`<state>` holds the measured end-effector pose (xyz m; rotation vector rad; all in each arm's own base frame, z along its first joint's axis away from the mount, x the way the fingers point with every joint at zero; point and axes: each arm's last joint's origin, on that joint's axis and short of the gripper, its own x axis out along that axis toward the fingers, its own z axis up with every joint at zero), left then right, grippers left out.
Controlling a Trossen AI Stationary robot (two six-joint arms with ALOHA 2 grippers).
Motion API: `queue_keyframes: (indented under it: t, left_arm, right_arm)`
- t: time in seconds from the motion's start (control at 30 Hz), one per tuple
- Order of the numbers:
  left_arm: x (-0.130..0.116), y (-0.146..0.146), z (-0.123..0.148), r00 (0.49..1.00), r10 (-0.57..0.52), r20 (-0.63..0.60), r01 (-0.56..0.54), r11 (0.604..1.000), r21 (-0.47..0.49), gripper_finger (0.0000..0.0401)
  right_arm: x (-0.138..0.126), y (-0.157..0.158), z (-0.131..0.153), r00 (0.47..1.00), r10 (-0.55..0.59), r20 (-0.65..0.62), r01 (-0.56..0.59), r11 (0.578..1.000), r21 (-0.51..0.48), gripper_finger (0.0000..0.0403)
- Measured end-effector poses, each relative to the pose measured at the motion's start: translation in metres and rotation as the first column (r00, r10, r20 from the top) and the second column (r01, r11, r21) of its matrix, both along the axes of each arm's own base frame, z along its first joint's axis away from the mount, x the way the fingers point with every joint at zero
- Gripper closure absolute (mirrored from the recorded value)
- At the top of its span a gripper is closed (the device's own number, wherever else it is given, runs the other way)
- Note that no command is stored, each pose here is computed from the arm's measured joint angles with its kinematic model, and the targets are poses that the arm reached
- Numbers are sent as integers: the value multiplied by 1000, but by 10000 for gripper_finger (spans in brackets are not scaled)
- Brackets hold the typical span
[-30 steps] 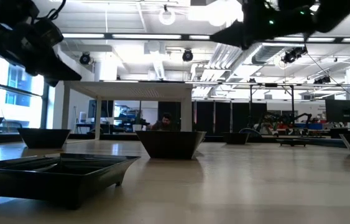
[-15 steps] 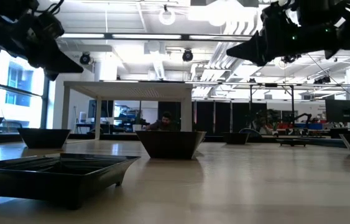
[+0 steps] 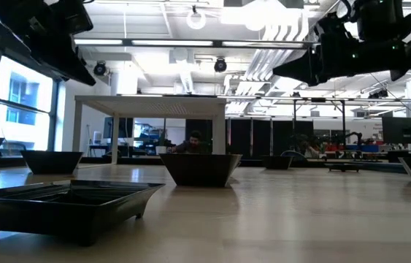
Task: Pick & Place Mini shaped plates
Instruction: Put the black distorted square plate on the shelf
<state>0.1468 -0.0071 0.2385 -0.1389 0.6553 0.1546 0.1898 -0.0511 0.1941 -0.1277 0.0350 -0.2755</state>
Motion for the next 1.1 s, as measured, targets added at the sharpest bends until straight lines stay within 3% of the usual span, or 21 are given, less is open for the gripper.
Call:
queue_keyframes:
  t: [0.17,0.27,0.4,0.53,0.77,1.0,1.1]
  left_arm:
    - [11,-20,-3,993,23,-116,-31,997,-65,400]
    - [13,-27,-9,975,81,-209,-107,987,-117,400]
    - [15,-31,-23,912,195,-362,-253,960,-120,388]
    - [21,-33,-39,848,242,-471,-310,948,-71,344]
    - [34,-36,-62,783,271,-560,-324,946,4,274]
    - [42,-39,-71,770,271,-578,-337,941,-7,272]
    - [43,-40,-72,771,262,-580,-335,942,-19,290]
  right_arm:
    - [-1,0,-2,1000,0,3,0,1000,-1,402]
    - [-1,0,-2,1000,1,2,-1,1000,-7,402]
    - [-1,0,-2,1000,5,1,-5,1000,-9,402]
    - [-1,1,-2,1000,8,-5,-8,999,-31,401]
    - [-1,1,-2,1000,8,-7,-9,999,-34,401]
    - [-1,1,-2,1000,9,-7,-9,999,-34,401]
    - [-1,1,-2,1000,9,-6,-9,999,-34,401]
